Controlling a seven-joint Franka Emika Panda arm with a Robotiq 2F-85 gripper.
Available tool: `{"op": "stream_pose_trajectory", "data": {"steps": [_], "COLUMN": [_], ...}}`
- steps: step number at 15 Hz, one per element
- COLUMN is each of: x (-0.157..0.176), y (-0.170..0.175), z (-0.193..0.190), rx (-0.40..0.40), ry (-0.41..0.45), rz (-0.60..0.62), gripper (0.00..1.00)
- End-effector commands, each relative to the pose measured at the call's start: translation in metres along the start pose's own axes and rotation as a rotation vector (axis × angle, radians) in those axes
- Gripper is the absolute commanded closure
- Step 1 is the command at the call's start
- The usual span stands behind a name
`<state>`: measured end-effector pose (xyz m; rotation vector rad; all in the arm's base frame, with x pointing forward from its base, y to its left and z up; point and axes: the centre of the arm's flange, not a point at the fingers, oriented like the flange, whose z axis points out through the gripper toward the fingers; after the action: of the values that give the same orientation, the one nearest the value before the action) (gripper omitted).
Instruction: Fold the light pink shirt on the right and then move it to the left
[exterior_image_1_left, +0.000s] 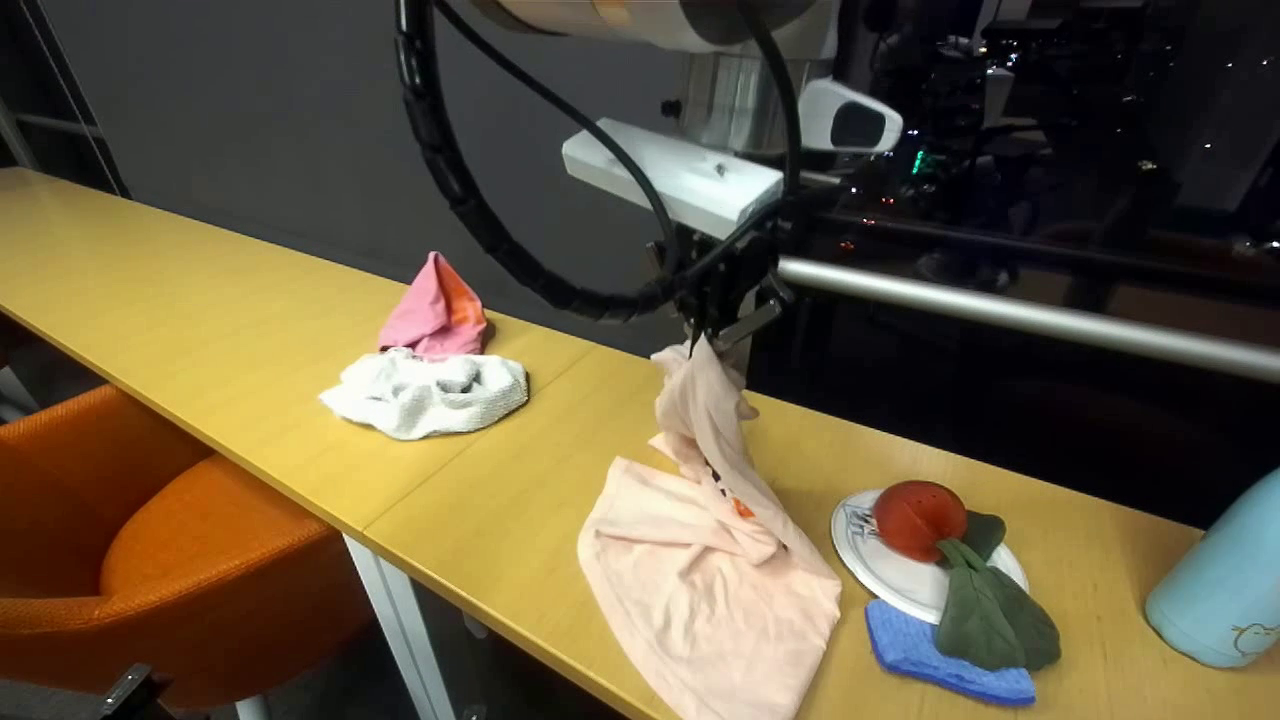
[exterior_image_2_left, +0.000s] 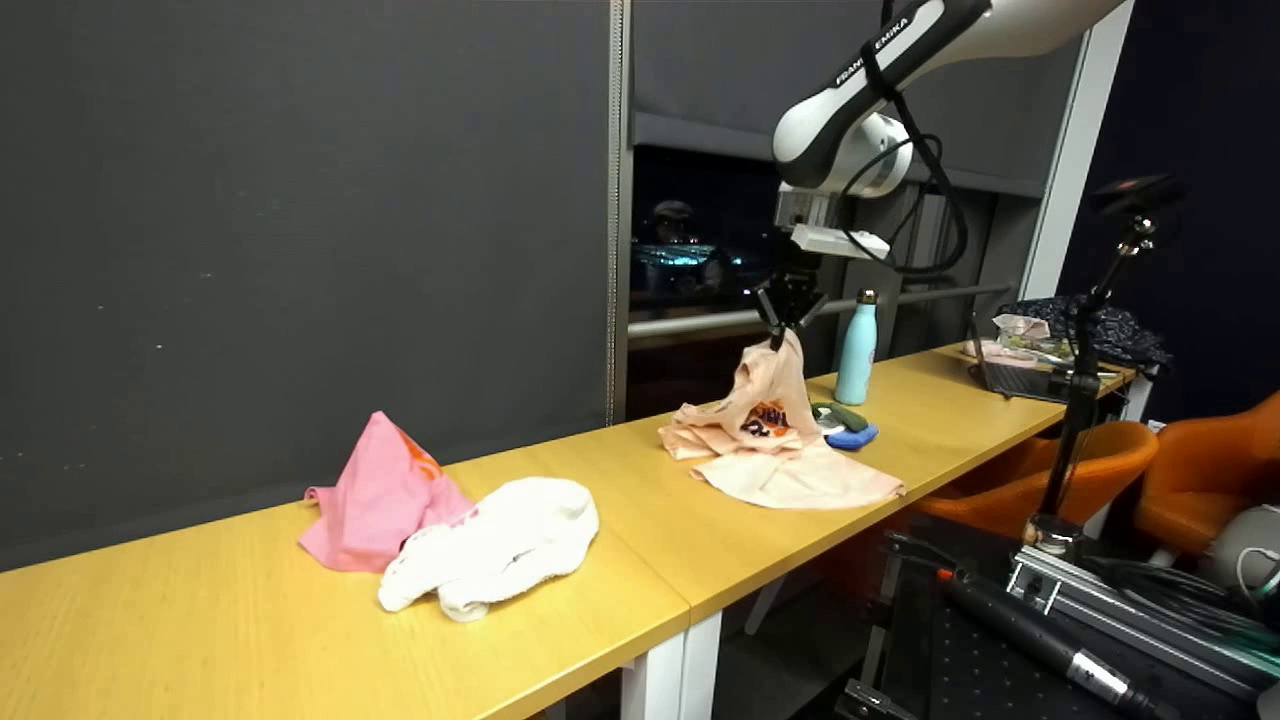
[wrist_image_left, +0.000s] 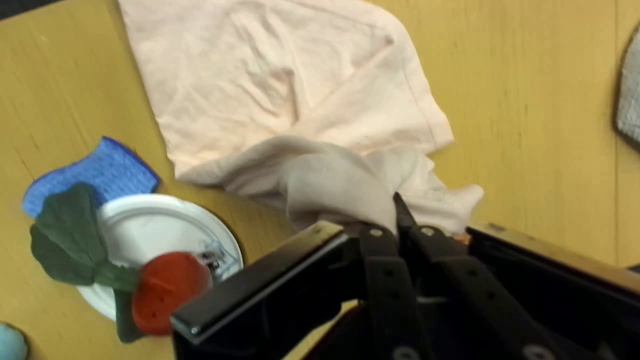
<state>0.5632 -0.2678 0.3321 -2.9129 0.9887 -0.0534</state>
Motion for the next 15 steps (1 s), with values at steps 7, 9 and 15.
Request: {"op": "stream_pose_trajectory", "data": {"steps": [7,9,15], "x": [-0.055,-0.059,-0.068], "y": [0.003,0.001,0.018], "z": [0.13,0.144,0.123], "rx": [-0.018,-0.02,-0.071], "ry": [-0.222,-0.242,-0.217], "rz": [-0.019,-0.02,-0.025], "gripper": [0.99,0.99,0.5]}}
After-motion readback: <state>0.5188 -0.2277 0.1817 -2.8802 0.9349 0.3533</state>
